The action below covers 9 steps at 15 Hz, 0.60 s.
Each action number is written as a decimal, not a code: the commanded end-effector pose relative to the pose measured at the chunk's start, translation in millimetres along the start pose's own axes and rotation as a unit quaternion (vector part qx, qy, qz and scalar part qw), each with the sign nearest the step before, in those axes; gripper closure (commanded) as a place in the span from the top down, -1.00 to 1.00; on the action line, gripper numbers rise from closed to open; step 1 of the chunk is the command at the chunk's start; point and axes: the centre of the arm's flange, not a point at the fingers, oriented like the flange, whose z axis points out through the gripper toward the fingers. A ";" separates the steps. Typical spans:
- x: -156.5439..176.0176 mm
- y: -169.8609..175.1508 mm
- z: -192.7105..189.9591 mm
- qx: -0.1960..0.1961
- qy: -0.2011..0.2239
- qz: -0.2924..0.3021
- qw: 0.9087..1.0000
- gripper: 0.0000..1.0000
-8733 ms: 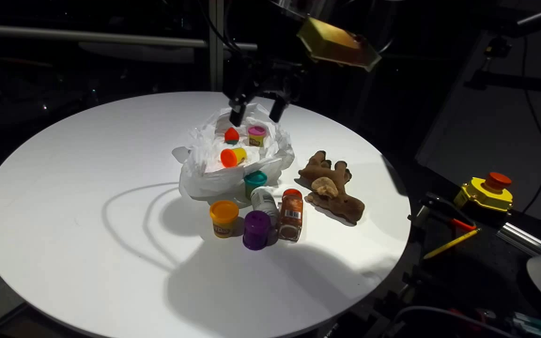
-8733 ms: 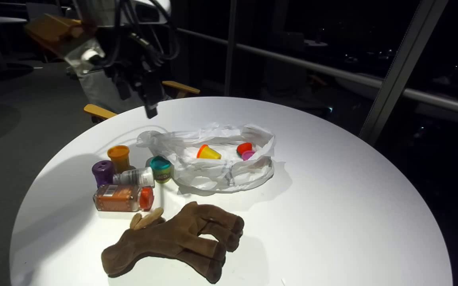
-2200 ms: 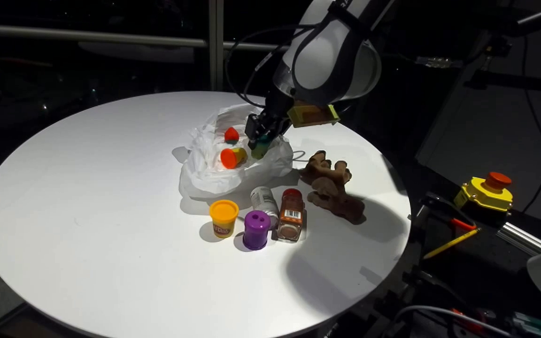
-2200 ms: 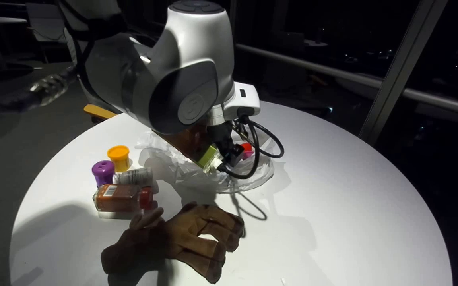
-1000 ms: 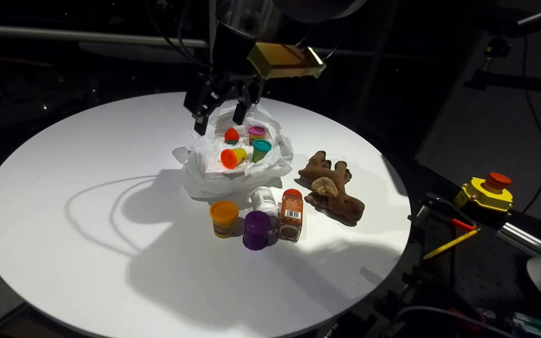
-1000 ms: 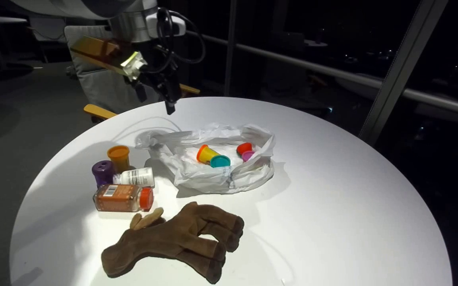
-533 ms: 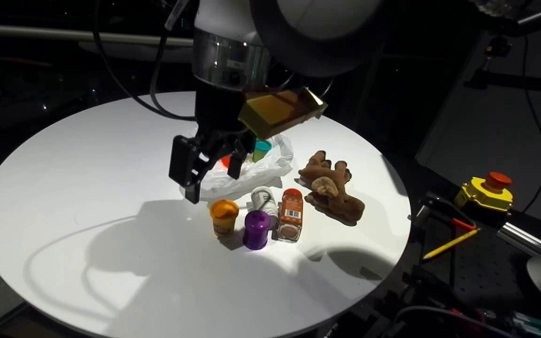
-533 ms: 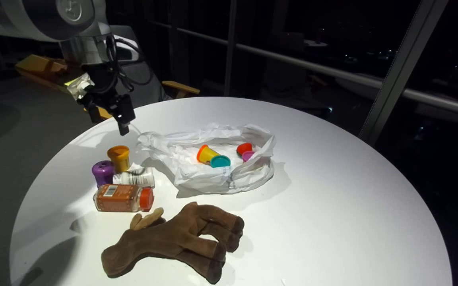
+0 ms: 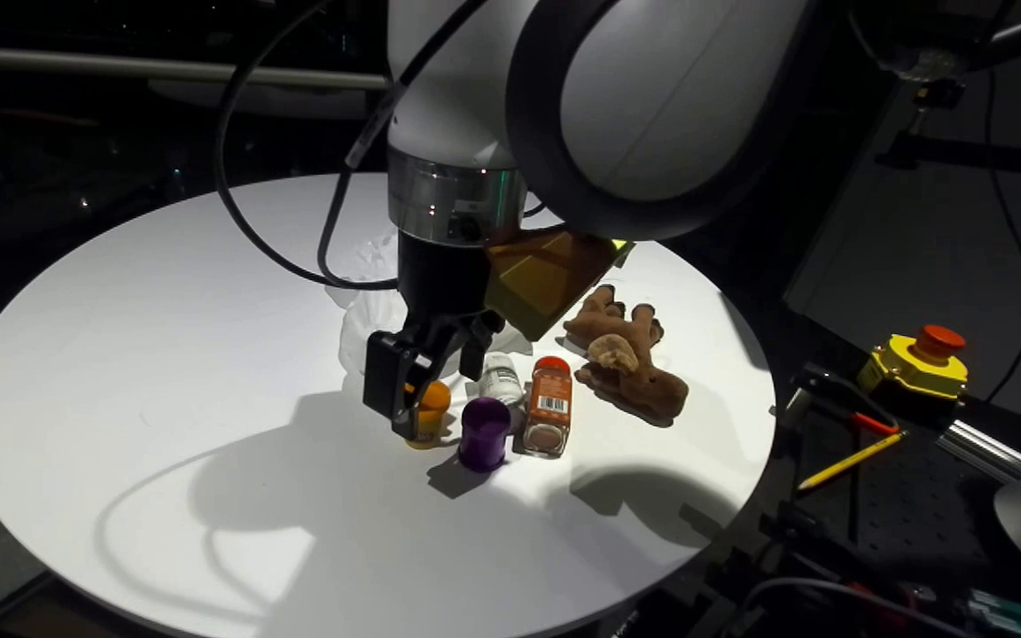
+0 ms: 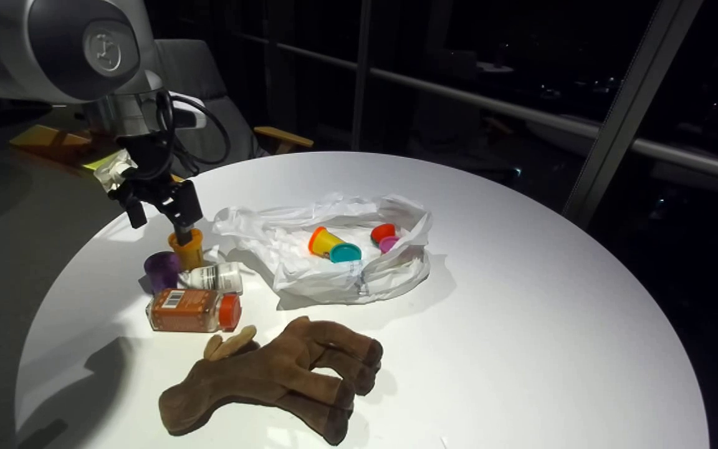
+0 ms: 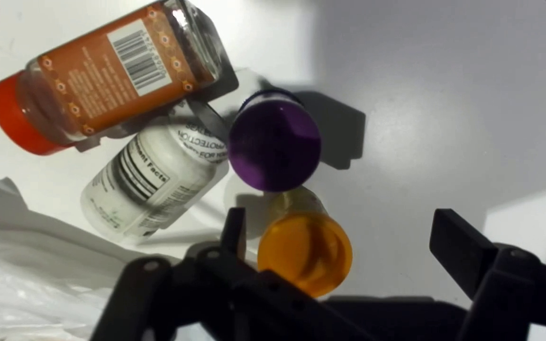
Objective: Put all the objects in the white plastic bag
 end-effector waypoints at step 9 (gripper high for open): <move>-2.5 -3.5 -3.6 0.001 0.021 -0.005 1.000 1.00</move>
